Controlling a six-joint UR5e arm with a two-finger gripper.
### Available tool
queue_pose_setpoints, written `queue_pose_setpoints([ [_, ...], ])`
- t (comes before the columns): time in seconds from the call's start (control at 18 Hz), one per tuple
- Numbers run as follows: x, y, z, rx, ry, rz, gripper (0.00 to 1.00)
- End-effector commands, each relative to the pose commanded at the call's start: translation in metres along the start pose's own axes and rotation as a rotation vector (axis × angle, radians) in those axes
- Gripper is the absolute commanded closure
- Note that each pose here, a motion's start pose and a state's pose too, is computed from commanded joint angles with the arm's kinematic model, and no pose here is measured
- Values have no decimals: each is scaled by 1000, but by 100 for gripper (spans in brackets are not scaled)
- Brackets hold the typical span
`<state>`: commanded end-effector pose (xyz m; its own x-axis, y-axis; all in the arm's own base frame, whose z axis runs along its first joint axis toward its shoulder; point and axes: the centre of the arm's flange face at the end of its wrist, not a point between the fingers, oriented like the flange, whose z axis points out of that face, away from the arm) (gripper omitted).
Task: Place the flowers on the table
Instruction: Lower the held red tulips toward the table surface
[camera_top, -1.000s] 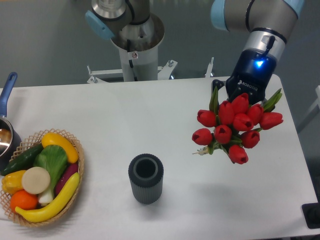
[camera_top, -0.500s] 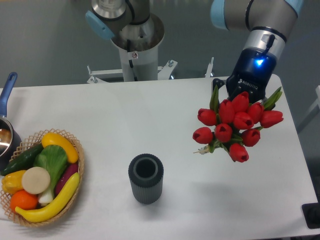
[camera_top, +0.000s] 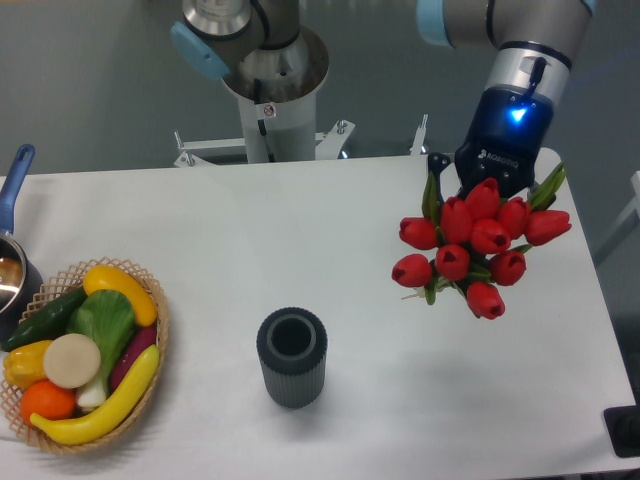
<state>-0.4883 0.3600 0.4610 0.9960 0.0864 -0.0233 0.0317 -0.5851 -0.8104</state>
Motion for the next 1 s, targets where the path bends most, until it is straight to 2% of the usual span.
queue_pose_setpoints([
  [0.17,3,18,9,-69,-11,59,60],
  [0.39,9,60,27,-196,-5,148,60],
  [0.61,9,91,43,-362,-7,243,60],
  [0.78,9,108,67,-499,7,280,60],
  [1.0,6,130,97,-578,40,276,60],
])
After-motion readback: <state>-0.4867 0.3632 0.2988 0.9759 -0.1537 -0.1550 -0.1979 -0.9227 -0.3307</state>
